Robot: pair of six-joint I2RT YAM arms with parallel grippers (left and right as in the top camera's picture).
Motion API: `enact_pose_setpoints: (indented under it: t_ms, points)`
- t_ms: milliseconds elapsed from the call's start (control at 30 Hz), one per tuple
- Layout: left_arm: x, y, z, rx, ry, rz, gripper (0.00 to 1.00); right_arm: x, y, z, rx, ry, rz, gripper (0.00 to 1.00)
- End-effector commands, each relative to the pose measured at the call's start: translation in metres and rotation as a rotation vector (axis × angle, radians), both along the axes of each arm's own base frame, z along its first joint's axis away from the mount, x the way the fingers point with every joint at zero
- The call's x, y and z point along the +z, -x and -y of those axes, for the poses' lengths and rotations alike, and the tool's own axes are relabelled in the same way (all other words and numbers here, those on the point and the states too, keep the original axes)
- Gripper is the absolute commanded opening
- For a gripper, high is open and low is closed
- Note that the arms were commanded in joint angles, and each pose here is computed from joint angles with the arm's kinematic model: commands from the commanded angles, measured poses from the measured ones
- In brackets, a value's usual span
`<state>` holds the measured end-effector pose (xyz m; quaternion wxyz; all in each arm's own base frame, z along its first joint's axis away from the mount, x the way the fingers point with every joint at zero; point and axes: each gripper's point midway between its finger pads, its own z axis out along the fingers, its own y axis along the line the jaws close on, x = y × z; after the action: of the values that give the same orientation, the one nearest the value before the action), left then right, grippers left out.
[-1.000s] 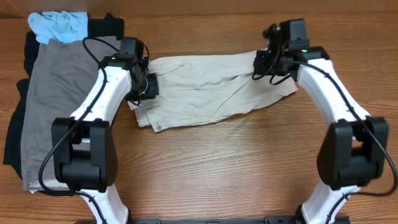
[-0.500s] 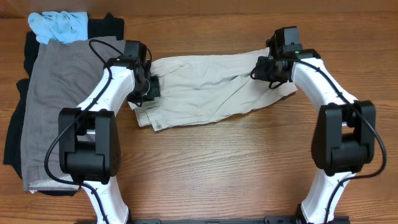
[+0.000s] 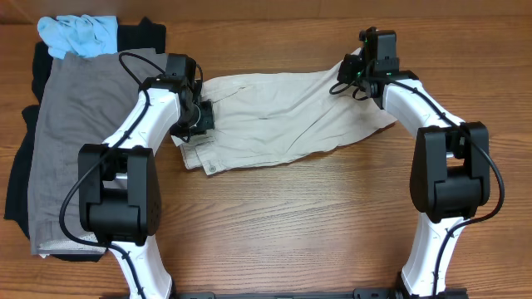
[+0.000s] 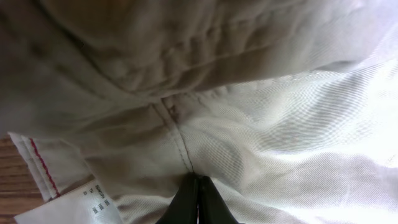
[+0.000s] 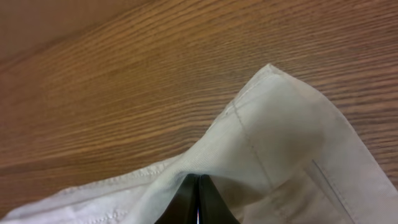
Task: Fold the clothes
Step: 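Lower the folded edge onto the far side and release both grippers, then reposition both grippers to the folded shorts' left and right ends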
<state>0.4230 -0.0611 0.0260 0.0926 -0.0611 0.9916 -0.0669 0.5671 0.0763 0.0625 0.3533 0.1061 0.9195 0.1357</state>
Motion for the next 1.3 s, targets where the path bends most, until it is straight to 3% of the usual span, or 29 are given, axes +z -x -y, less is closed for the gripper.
enact_pose_setpoints:
  t_ms: [0, 100, 167, 300, 367, 400, 500, 600, 733, 1067, 1267]
  points:
    - [-0.001, -0.006, -0.002, 0.011, -0.006, 0.007, 0.04, 0.011, -0.007, 0.014, -0.077, -0.035, 0.014, 0.05]
    - [-0.001, -0.006, -0.002, 0.010, -0.006, 0.006, 0.04, 0.007, 0.007, 0.025, -0.086, -0.044, -0.059, 0.05]
    - [-0.001, -0.003, -0.002, 0.010, -0.007, -0.003, 0.04, 0.017, 0.021, 0.029, -0.076, -0.078, -0.111, 0.10]
    - [-0.003, 0.003, -0.004, 0.013, -0.014, -0.031, 0.04, 0.058, 0.045, 0.050, -0.100, -0.111, -0.134, 0.39]
    - [-0.003, 0.007, -0.006, 0.014, -0.023, -0.046, 0.04, 0.081, 0.057, 0.064, -0.127, -0.113, -0.131, 0.68]
    - [-0.004, 0.009, -0.007, 0.015, -0.028, -0.053, 0.04, 0.089, 0.065, 0.071, -0.142, -0.113, -0.136, 0.76]
    - [-0.004, 0.013, -0.007, 0.015, -0.030, -0.071, 0.04, 0.092, 0.086, 0.087, -0.165, -0.103, -0.197, 0.84]
    - [-0.002, 0.017, -0.005, 0.007, -0.019, -0.091, 0.05, 0.070, 0.108, 0.091, -0.174, -0.096, -0.308, 0.87]
    - [0.019, 0.016, 0.008, -0.067, 0.029, -0.100, 0.26, 0.045, 0.128, 0.085, -0.151, -0.086, -0.419, 0.89]
    - [0.126, -0.011, 0.025, -0.175, 0.068, 0.017, 0.61, 0.004, 0.131, 0.072, -0.154, -0.040, -0.503, 0.76]
    - [0.171, -0.018, 0.020, -0.177, 0.007, 0.091, 0.64, -0.016, 0.127, 0.069, -0.193, 0.067, -0.522, 0.75]
